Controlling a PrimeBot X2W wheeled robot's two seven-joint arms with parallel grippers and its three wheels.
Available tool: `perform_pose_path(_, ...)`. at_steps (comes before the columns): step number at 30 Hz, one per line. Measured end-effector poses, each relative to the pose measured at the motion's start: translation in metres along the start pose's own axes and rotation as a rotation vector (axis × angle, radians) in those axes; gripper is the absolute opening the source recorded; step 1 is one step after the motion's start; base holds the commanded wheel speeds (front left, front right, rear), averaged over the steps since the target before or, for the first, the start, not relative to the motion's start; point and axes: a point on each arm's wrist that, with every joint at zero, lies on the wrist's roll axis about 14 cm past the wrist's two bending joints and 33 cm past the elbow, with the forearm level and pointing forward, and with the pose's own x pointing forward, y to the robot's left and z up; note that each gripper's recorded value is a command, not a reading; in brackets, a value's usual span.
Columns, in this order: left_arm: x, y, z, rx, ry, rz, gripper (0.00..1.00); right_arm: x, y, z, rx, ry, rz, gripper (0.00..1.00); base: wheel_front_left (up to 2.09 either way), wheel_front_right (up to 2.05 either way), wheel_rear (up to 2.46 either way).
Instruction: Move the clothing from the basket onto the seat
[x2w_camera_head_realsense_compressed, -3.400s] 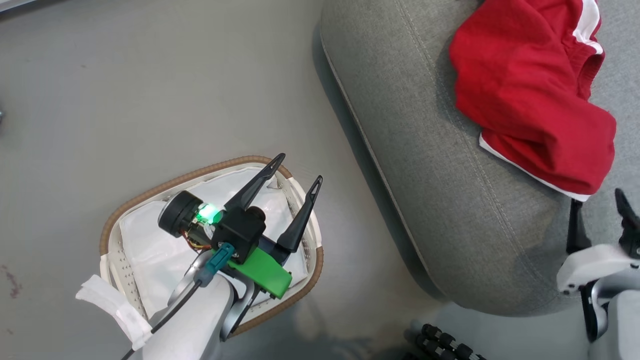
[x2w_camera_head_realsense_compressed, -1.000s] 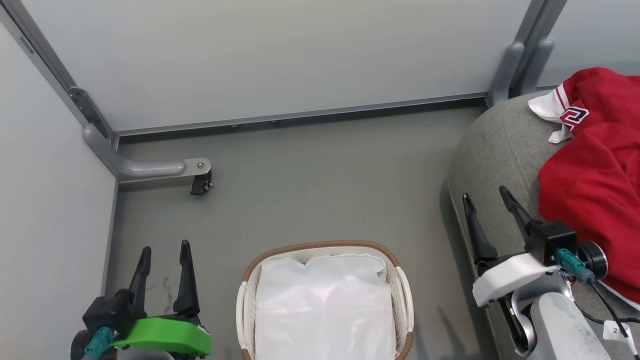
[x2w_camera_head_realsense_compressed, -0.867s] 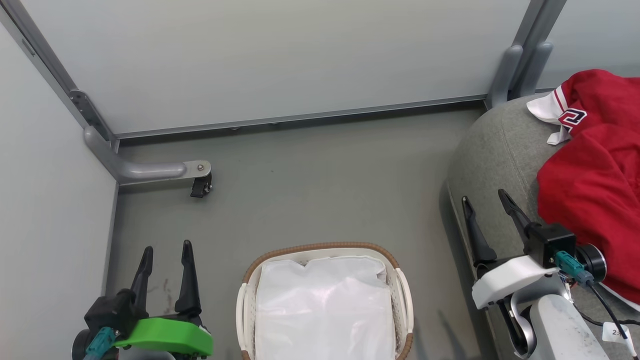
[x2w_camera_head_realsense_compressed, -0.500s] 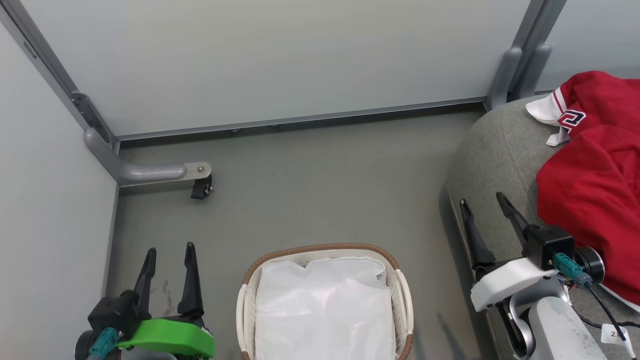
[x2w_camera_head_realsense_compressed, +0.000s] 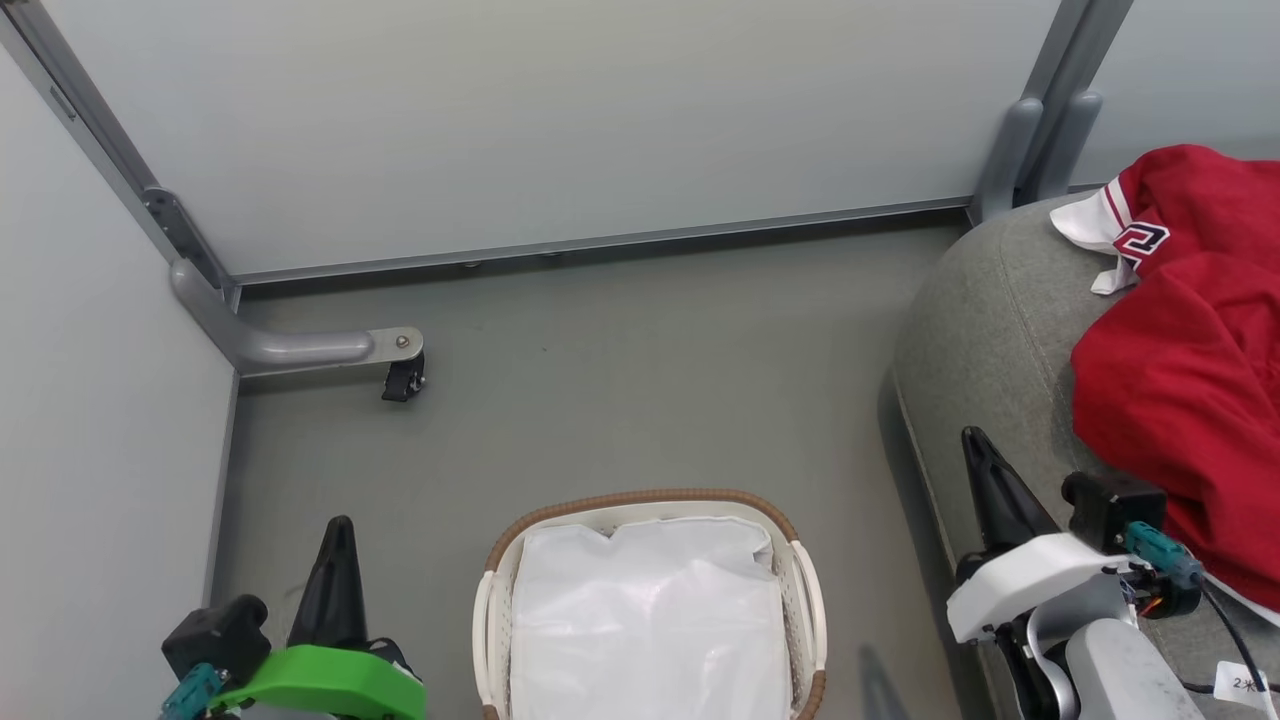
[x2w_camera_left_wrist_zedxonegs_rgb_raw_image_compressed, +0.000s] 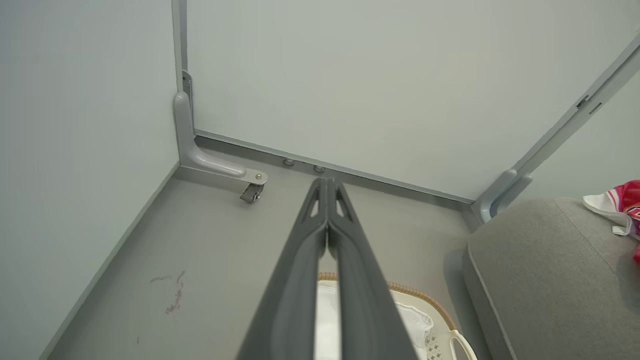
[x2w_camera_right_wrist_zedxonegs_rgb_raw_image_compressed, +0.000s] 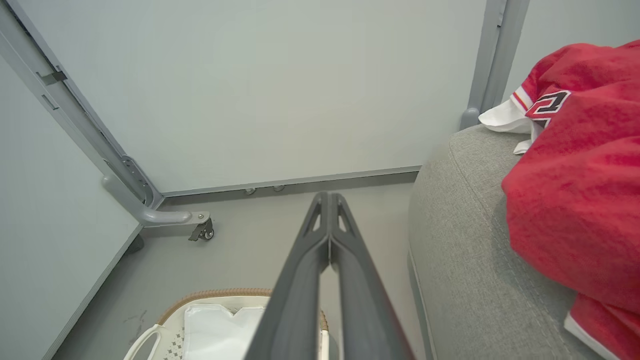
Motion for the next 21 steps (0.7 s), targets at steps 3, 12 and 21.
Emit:
perform_pose_path(3, 0.000, 0.003, 0.000, -0.047, 0.003, 0.014, 0.00, -0.001, -0.003, 0.001, 0.057, 0.000, -0.015, 0.00, 0.00, 0.00, 0.00)
perform_pose_path(12, 0.000, 0.011, 0.003, -0.194, 0.007, 0.053, 0.00, -0.003, -0.011, 0.003, 0.227, -0.003, -0.057, 0.00, 0.00, 0.00, 0.00)
perform_pose_path(21, 0.001, 0.014, 0.006, -0.319, 0.007, 0.070, 0.00, -0.006, -0.017, 0.005, 0.372, -0.007, -0.087, 0.00, 0.00, 0.00, 0.00)
